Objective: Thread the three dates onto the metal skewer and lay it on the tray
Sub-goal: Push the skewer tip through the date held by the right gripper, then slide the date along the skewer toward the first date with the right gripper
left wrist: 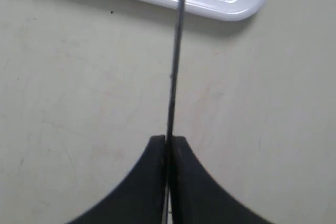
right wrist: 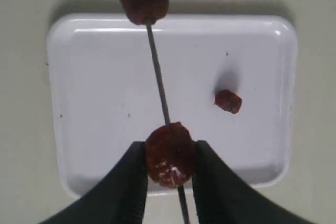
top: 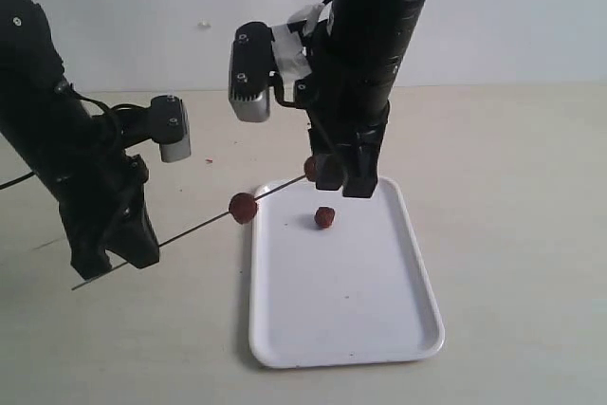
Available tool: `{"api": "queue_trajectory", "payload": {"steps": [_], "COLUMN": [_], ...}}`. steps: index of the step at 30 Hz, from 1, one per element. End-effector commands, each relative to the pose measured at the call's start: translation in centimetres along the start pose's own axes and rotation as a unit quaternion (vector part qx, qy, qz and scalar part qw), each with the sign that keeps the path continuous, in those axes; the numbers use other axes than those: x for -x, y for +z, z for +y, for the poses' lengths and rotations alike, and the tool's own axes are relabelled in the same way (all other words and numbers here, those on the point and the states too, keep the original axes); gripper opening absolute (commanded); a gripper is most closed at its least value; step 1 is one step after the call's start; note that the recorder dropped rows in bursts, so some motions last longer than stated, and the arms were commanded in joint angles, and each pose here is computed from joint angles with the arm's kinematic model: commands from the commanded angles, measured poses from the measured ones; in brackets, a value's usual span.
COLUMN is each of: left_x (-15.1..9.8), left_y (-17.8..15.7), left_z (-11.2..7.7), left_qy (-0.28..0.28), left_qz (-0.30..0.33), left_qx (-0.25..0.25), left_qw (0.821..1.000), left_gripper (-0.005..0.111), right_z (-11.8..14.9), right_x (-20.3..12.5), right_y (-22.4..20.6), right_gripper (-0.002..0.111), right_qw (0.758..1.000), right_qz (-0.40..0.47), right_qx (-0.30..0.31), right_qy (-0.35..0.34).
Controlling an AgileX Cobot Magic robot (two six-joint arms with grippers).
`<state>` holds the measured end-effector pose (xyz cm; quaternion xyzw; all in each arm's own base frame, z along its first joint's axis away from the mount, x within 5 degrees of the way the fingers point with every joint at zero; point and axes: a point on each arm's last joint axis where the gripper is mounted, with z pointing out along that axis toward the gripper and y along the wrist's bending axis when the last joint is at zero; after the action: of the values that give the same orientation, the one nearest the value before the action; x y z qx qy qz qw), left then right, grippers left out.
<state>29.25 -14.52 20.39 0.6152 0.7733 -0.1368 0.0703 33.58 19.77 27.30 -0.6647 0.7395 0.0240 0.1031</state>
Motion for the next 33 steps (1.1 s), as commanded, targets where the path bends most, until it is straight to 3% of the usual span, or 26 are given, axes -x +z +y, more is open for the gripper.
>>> {"api": "queue_trajectory", "payload": {"steps": [1, 7, 13, 18, 33], "left_x": [0.3, 0.3, 0.3, 0.3, 0.3], "left_y": [0.0, 0.0, 0.0, 0.0, 0.0], "left_z": [0.0, 0.0, 0.0, 0.0, -0.1], "left_qy": [-0.016, -0.016, -0.016, -0.016, -0.018], "left_qz": [-0.011, -0.011, -0.011, -0.011, -0.012], "left_qx": [0.007, 0.007, 0.007, 0.007, 0.003], "left_qw": [1.0, 1.0, 1.0, 1.0, 1.0], "left_gripper": [0.0, 0.0, 0.0, 0.0, 0.0], "right_z": [0.8, 0.8, 0.7, 0.4, 1.3], "right_x": [0.9, 0.9, 0.8, 0.8, 2.1], "right_y": [-0.3, -0.3, -0.3, 1.0, 1.9], "right_gripper": [0.029, 0.029, 0.03, 0.036, 0.037], "right_qw": [0.997, 0.99, 0.991, 0.991, 0.988], "right_qz": [-0.043, -0.044, -0.037, -0.021, -0.033], "right_qx": [0.03, 0.036, 0.03, 0.037, 0.066], "right_qy": [0.059, 0.128, 0.125, 0.126, 0.134]}}
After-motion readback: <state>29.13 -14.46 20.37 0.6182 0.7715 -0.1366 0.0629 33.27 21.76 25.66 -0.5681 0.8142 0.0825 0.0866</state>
